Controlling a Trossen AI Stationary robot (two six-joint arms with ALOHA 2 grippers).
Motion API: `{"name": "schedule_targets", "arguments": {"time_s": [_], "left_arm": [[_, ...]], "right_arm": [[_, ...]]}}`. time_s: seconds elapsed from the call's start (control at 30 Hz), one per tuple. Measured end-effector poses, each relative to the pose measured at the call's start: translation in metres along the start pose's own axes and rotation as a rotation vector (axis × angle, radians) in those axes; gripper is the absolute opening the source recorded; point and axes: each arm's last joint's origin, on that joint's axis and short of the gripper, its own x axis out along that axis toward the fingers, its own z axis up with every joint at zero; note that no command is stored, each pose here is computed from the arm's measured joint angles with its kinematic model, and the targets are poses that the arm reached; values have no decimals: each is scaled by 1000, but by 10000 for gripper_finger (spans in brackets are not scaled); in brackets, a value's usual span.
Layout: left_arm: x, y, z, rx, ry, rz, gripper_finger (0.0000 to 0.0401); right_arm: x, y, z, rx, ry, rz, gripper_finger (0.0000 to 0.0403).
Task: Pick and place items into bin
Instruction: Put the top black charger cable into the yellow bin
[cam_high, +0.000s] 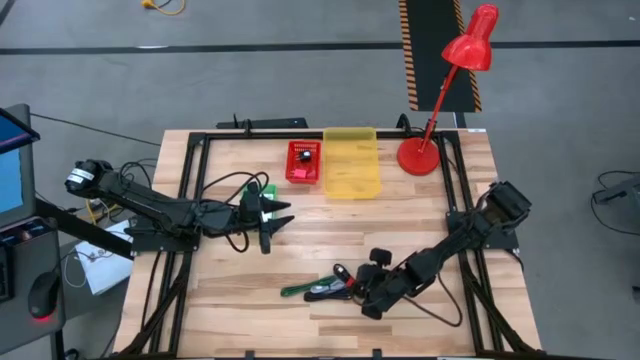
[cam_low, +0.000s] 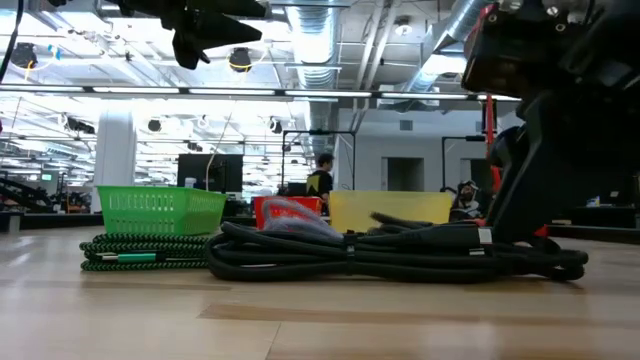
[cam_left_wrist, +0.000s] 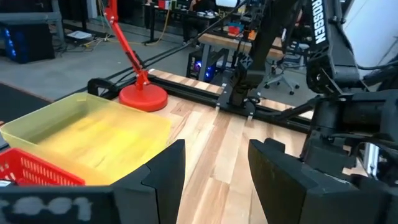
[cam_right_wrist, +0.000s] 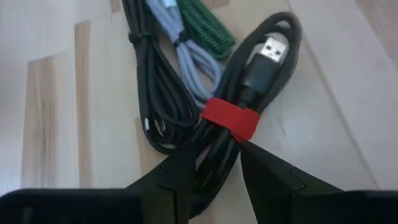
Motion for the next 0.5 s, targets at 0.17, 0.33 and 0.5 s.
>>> {"name": "schedule_targets", "arguments": {"time_s": [0.17,0.33,0.5], "left_arm": [[0,0,-1,-6,13,-12,165],[0,0,-2,-8,18,-10,165],[0,0,-2,-7,18,-10,165]], "right_arm": [[9,-1,3,-5,17,-3,123],[12,-12,6,55,57,-43,120],[14,-17,6,67,70,-71,61]]}}
